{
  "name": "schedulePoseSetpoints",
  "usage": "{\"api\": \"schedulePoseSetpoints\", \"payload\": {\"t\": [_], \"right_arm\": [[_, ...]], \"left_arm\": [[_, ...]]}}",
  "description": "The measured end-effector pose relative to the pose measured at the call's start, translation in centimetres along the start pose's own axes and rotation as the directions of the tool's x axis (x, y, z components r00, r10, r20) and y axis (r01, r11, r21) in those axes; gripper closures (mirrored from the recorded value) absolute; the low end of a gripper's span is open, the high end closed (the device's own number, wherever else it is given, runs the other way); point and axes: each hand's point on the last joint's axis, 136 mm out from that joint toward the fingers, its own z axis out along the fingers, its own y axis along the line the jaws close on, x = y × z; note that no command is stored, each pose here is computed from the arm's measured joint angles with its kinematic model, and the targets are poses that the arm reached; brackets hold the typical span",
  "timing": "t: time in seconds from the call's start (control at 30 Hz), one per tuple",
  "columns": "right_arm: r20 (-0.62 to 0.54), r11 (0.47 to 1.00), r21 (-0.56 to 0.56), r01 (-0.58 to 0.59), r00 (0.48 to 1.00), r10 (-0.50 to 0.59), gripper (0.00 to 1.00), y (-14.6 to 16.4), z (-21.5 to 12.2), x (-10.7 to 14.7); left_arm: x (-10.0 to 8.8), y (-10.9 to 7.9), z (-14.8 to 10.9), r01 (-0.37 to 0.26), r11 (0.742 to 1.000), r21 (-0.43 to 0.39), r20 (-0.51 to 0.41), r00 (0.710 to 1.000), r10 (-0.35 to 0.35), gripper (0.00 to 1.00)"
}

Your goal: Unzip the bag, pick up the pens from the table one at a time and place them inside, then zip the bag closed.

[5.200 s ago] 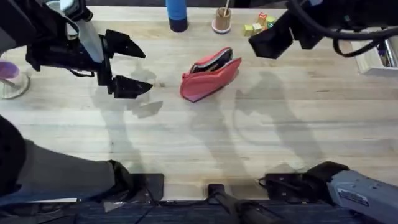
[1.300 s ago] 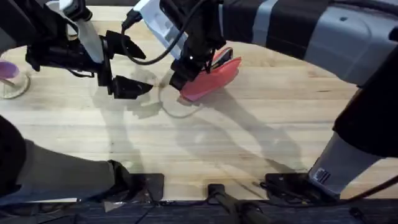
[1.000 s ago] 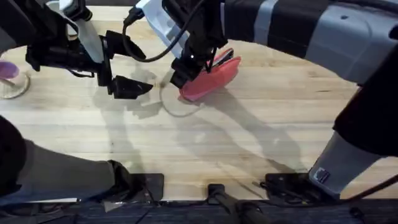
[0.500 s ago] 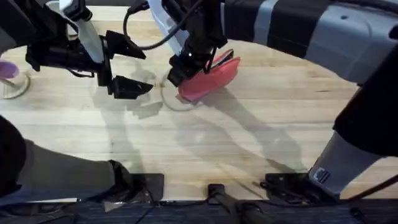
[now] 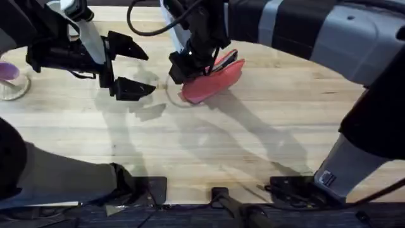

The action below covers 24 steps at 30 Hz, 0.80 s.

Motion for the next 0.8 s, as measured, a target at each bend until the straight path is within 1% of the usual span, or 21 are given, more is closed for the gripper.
{"api": "schedulePoseSetpoints", "payload": {"t": [0.33,0.57,0.67,0.8], "right_arm": [[-0.003,1.000,-0.002,0.005,1.000,-0.005,0.969,0.1,-0.2,0.0],[0.043,0.997,0.006,0.081,0.996,-0.082,0.970,0.4,-2.1,-1.2],[0.065,0.995,0.026,0.099,0.993,-0.100,0.970,0.3,-3.1,-1.6],[0.062,0.993,0.037,0.109,0.992,-0.111,0.970,0.2,-3.4,-1.5]], "left_arm": [[0.0,0.0,0.0,0.000,1.000,0.000,0.000,1.000,0.000,0.006],[0.0,0.0,0.0,0.000,1.000,0.000,0.000,1.000,0.000,0.006],[0.0,0.0,0.0,0.000,1.000,0.000,0.000,1.000,0.000,0.006],[0.0,0.0,0.0,0.000,1.000,0.000,0.000,1.000,0.000,0.006]]}}
